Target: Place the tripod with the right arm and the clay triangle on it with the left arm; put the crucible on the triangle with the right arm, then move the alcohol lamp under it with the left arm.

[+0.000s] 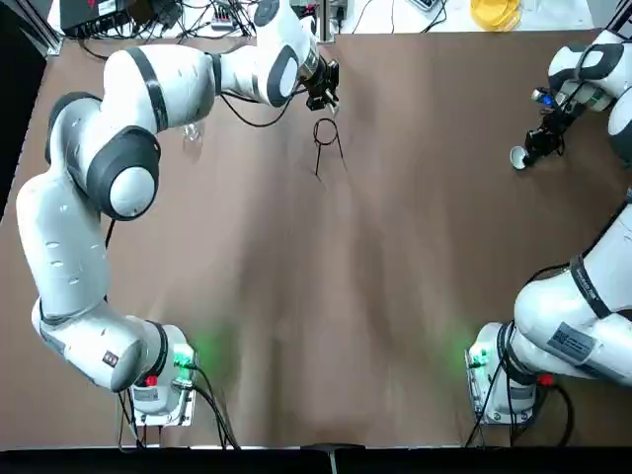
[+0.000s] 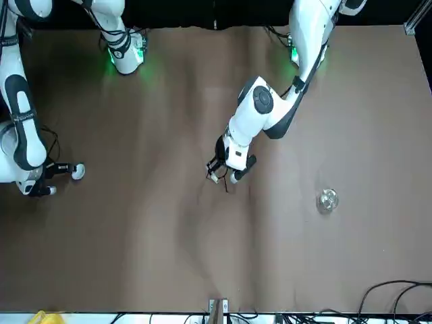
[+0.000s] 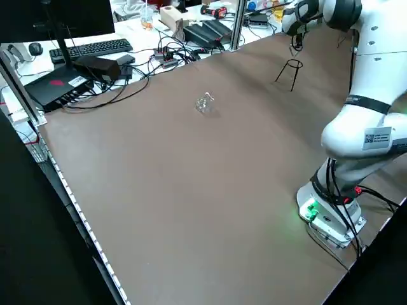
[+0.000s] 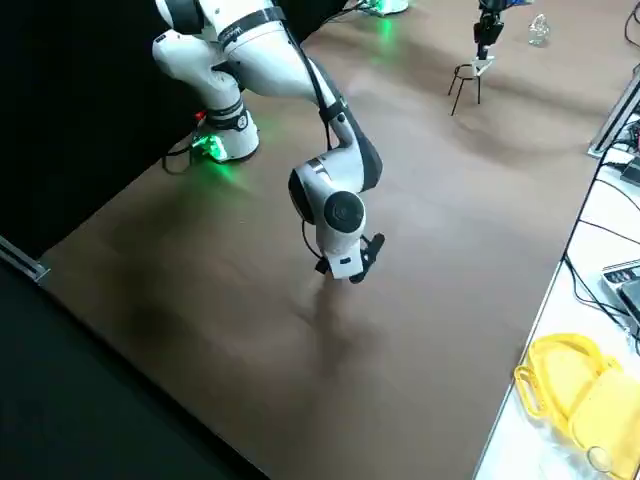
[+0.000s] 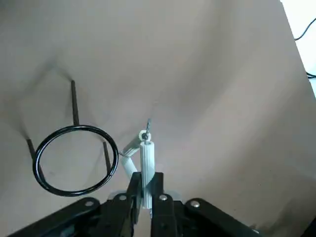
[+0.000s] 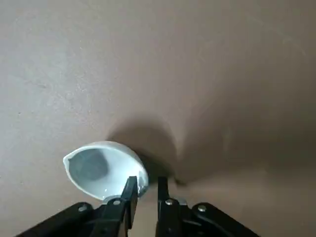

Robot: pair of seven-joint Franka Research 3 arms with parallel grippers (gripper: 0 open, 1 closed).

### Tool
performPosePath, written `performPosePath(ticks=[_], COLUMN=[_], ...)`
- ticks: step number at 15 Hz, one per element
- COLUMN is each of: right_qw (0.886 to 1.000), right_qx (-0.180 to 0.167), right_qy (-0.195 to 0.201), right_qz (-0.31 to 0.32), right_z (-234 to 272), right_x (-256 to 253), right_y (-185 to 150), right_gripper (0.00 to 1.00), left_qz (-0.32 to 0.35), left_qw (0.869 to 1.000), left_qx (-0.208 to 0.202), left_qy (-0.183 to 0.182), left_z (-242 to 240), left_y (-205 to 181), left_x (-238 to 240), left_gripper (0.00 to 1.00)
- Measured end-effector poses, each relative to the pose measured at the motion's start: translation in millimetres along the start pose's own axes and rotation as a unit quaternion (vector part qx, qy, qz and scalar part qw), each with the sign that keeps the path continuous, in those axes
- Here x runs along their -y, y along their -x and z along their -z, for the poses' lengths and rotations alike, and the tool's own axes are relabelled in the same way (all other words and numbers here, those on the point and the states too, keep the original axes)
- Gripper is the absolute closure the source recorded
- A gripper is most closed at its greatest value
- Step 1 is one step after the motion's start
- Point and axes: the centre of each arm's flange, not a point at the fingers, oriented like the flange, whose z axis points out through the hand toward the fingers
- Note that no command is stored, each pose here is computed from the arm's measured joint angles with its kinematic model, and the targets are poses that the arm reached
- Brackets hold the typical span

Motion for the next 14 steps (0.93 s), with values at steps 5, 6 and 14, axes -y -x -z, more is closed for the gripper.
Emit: performPosePath(ticks=[5,6,14], right_qw=[1.0,1.0,1.0], right_qx=[-0.002,-0.002,-0.009], right_qy=[0.001,0.002,0.005], right_qz=[0.008,0.009,0.016], right_z=[0,0,6], right_x=[8,9,14], right_y=[-5,-6,-11], right_gripper=[0.76,0.76,0.93], left_qz=[0.002,0.002,0.002], left_qw=[1.0,0.999,0.997], left_qx=[0.008,0.01,0.019], left_qy=[-0.028,-0.035,-0.073], left_z=[-5,-7,-17], left_y=[-1,0,1], left_x=[7,9,24], left_gripper=[0.87,0.87,0.87])
